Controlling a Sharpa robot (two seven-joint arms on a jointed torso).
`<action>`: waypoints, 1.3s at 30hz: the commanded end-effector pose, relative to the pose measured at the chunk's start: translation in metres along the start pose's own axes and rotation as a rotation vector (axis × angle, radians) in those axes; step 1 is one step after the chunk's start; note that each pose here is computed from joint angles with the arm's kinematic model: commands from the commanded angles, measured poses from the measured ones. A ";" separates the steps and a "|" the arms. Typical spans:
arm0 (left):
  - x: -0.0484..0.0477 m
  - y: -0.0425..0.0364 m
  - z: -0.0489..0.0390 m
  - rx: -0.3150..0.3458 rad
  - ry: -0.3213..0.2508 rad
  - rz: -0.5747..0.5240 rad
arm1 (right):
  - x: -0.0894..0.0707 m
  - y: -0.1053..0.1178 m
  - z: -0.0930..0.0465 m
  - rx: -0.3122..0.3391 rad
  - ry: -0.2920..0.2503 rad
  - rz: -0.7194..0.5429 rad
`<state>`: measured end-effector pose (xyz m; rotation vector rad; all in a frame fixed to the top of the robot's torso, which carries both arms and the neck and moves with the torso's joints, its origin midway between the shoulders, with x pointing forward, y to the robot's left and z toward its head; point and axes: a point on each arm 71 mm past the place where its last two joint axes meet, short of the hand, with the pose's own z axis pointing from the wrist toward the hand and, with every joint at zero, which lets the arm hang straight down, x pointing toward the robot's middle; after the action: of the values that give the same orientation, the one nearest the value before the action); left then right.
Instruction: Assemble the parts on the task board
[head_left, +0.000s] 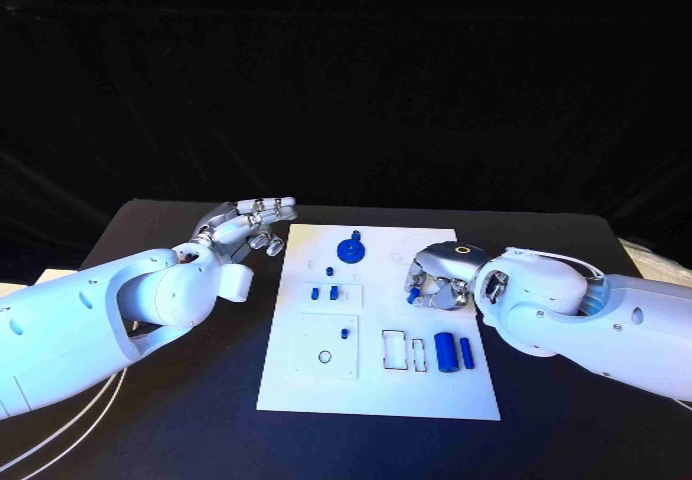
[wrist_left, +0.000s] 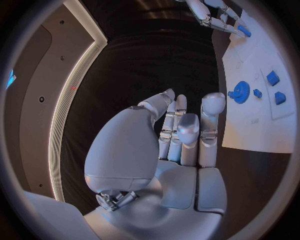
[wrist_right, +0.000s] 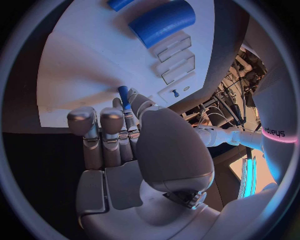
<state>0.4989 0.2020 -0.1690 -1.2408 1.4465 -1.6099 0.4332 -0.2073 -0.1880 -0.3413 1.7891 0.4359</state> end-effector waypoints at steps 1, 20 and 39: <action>0.0023 -0.0006 0.0002 0.005 0.022 -0.004 | 0.003 0.001 0.001 0.001 0.019 -0.033; 0.0016 -0.0005 0.0002 0.003 0.021 -0.003 | -0.014 0.006 -0.009 -0.007 -0.161 0.028; 0.0042 0.0017 0.0006 -0.001 0.029 -0.007 | -0.014 0.089 -0.010 -0.271 -0.120 0.176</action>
<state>0.4985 0.2006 -0.1705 -1.2429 1.4542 -1.6123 0.3917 -0.1379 -0.1612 -0.3032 1.6624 0.7715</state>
